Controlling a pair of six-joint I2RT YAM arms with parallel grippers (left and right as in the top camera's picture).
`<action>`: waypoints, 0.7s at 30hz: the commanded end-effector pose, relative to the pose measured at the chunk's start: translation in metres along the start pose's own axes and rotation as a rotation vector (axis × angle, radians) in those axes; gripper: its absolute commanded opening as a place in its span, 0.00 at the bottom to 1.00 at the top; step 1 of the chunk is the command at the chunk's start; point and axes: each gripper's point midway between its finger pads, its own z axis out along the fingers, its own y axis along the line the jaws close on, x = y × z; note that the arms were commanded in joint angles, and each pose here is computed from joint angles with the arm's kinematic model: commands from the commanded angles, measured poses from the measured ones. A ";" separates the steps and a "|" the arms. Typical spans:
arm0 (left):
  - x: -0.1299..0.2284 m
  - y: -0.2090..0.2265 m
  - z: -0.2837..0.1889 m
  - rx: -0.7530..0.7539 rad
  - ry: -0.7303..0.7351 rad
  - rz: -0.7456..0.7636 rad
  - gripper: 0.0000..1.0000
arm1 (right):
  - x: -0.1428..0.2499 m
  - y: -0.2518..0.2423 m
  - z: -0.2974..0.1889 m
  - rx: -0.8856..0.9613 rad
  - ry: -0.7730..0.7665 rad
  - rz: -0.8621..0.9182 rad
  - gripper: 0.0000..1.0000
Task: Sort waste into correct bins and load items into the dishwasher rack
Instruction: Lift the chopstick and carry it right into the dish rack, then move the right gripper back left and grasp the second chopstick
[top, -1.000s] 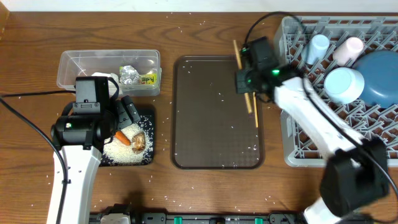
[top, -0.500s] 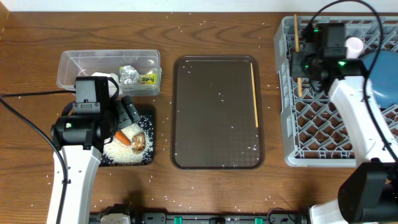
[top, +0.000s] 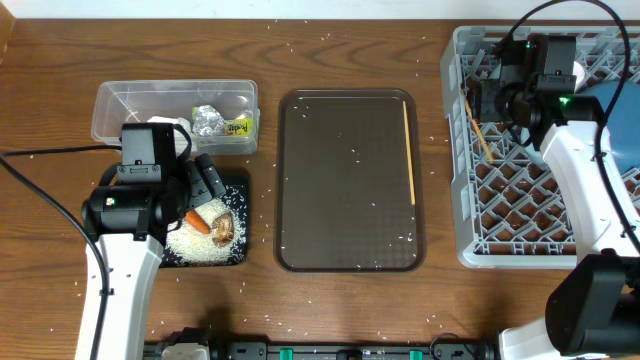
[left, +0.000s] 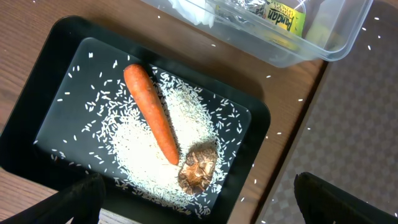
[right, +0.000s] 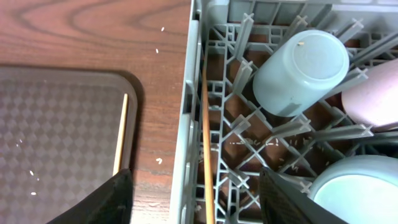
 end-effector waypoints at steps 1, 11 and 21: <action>0.000 0.002 0.001 -0.011 0.002 0.004 0.98 | 0.000 0.001 0.002 -0.015 0.003 0.051 0.59; 0.000 0.002 0.001 -0.011 0.002 0.004 0.98 | 0.017 0.082 0.000 -0.230 0.076 0.025 0.63; 0.000 0.002 0.001 -0.011 0.002 0.004 0.98 | 0.061 0.126 0.028 -0.001 0.189 0.014 0.72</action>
